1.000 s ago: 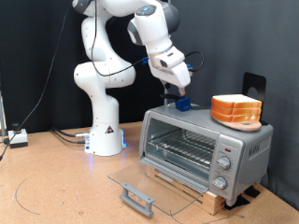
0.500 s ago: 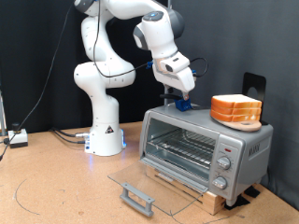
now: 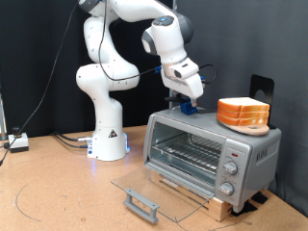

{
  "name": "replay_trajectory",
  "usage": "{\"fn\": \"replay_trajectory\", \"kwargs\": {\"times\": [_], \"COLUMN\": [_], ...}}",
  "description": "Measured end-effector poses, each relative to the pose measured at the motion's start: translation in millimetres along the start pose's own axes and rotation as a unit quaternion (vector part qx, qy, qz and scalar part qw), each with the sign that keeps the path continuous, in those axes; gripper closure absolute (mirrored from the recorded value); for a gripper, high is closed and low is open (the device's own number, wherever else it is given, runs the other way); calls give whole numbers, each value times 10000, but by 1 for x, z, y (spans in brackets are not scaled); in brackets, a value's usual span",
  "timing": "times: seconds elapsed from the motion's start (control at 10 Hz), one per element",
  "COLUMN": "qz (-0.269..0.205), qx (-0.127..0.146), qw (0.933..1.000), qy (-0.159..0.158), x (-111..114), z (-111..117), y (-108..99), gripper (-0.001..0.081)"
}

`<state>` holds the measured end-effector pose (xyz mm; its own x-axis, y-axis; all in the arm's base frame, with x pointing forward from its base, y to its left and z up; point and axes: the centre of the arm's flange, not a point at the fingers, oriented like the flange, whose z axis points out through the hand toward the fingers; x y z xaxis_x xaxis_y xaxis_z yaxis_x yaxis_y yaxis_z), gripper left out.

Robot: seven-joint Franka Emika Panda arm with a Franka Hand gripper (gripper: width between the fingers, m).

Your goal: Make a piece of toast with the oven

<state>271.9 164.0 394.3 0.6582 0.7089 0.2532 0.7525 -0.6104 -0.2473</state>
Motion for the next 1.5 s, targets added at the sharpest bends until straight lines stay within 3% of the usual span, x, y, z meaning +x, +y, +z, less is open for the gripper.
{"fn": "replay_trajectory", "kwargs": {"times": [0.6, 1.1, 1.2, 1.3, 1.4, 1.5], "qz": [389, 452, 453, 458, 463, 468], "qx": [-77, -49, -49, -50, -54, -55], "qw": [9992, 9990, 9990, 9989, 9989, 9989], "qy": [-45, -4, -3, -1, 5, 7], "x": [6, 9, 9, 9, 9, 9], "z": [18, 22, 22, 22, 21, 21], "y": [-1, 2, 2, 2, 3, 3], "gripper": [-1, 26, 206, 206, 403, 404]}}
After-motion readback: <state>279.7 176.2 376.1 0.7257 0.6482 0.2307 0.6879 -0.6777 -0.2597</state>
